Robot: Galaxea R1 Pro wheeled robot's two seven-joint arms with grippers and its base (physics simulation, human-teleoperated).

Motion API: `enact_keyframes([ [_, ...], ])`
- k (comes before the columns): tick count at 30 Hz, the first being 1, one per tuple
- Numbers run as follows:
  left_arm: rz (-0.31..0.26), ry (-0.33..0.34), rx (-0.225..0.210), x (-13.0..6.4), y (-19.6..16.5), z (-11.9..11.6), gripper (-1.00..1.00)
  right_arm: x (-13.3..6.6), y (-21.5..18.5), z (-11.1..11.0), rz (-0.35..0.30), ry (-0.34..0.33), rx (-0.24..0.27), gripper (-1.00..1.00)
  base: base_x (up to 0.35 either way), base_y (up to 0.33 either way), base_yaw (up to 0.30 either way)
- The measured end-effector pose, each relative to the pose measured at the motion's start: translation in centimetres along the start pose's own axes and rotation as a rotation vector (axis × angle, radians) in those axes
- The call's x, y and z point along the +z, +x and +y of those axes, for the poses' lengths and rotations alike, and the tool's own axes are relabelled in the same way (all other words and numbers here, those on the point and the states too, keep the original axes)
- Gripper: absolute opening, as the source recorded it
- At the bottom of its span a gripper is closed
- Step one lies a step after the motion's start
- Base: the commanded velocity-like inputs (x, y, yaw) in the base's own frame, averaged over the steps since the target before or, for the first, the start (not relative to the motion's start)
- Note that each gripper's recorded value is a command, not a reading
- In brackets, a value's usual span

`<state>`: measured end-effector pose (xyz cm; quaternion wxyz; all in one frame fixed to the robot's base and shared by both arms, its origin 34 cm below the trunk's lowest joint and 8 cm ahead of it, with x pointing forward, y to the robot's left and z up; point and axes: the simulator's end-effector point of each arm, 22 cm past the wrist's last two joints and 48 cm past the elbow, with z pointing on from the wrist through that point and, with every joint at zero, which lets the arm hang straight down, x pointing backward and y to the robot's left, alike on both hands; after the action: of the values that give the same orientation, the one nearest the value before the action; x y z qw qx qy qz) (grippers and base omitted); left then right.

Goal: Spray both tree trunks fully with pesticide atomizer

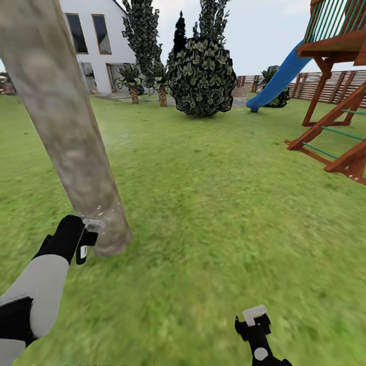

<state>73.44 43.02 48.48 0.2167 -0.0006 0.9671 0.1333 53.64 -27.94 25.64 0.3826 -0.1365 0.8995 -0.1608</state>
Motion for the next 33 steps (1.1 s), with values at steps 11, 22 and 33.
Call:
enact_keyframes([
  [11, 0.005, -0.004, -0.002, 0.1, 0.4, 0.2, -1.00, -0.2, 0.4, 0.1, 0.005, -0.002, -0.003, 1.00, 0.169, -0.240, 0.056],
  [22, 0.009, -0.004, -0.002, 0.3, 0.7, 0.2, -1.00, -0.2, 0.3, 0.4, 0.004, -0.006, -0.002, 1.00, 0.029, -0.269, 0.201],
  [33, 0.029, -0.006, -0.025, 0.8, 2.1, 1.0, -1.00, -0.2, 0.4, 0.4, 0.005, -0.006, -0.002, 1.00, 0.073, -0.065, 0.221],
])
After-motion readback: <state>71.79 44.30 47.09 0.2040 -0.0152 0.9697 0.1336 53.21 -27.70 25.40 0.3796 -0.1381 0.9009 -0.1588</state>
